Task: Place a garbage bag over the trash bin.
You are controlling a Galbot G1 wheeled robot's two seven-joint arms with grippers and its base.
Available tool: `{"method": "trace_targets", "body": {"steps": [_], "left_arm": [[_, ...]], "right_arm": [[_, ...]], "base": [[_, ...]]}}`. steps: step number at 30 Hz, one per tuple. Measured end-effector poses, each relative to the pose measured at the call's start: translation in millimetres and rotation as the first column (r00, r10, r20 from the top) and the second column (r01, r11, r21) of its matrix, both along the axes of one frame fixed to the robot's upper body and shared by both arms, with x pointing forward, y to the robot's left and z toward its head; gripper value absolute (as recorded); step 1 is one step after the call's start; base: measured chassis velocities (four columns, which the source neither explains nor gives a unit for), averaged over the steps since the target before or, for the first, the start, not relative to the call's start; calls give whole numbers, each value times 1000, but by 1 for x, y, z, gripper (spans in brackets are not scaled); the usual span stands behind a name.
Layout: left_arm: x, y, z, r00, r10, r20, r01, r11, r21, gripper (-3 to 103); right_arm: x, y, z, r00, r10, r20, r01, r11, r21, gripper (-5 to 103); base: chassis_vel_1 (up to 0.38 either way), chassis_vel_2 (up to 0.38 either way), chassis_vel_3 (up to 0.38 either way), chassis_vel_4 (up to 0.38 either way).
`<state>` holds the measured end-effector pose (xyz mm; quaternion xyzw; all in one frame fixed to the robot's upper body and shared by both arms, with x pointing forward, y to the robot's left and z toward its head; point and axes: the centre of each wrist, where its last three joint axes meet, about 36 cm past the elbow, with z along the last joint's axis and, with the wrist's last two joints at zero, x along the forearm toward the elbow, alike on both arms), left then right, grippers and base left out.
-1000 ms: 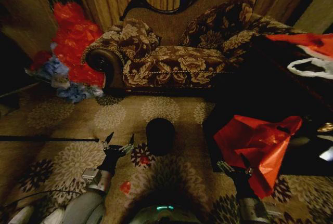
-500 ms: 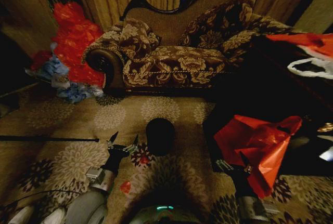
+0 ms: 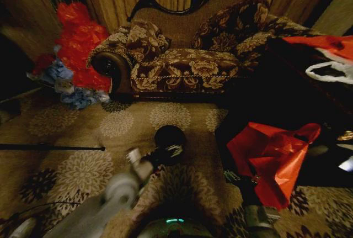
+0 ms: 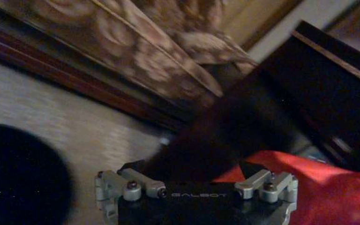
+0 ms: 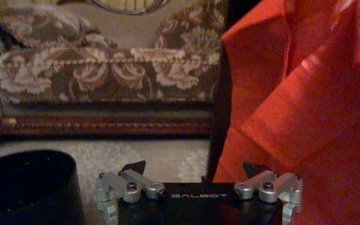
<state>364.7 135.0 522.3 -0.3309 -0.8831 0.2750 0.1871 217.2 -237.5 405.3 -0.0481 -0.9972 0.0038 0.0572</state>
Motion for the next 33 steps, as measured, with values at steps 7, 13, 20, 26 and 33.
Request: {"method": "trace_targets", "body": {"steps": [7, 13, 20, 26, 33], "left_arm": [[3, -94, 44, 947, -301, -117, 277, 943, -185, 100], [1, -151, 66, 885, -429, -179, 375, 887, -271, 100], [10, -208, 65, 869, -455, -194, 383, 867, -318, 100], [16, -228, 54, 883, -427, -195, 359, 882, -305, 98], [17, -231, 45, 886, -411, -214, 343, 892, -294, 74]], "right_arm": [[-3, 1, -18, 999, 16, -52, -17, 1000, -26, 100], [1, -3, -31, 998, -4, -63, 2, 999, -34, 100], [0, -11, -36, 997, -34, -74, 31, 999, -38, 100], [-3, -15, -41, 995, -48, -86, 44, 998, -39, 100], [-1, -15, -43, 995, -49, -82, 46, 998, -37, 100]], "base": [[0, 0, 0, 0], [0, 0, 0, 0], [0, 0, 0, 0], [0, 0, 0, 0], [0, 0, 0, 0]]}}
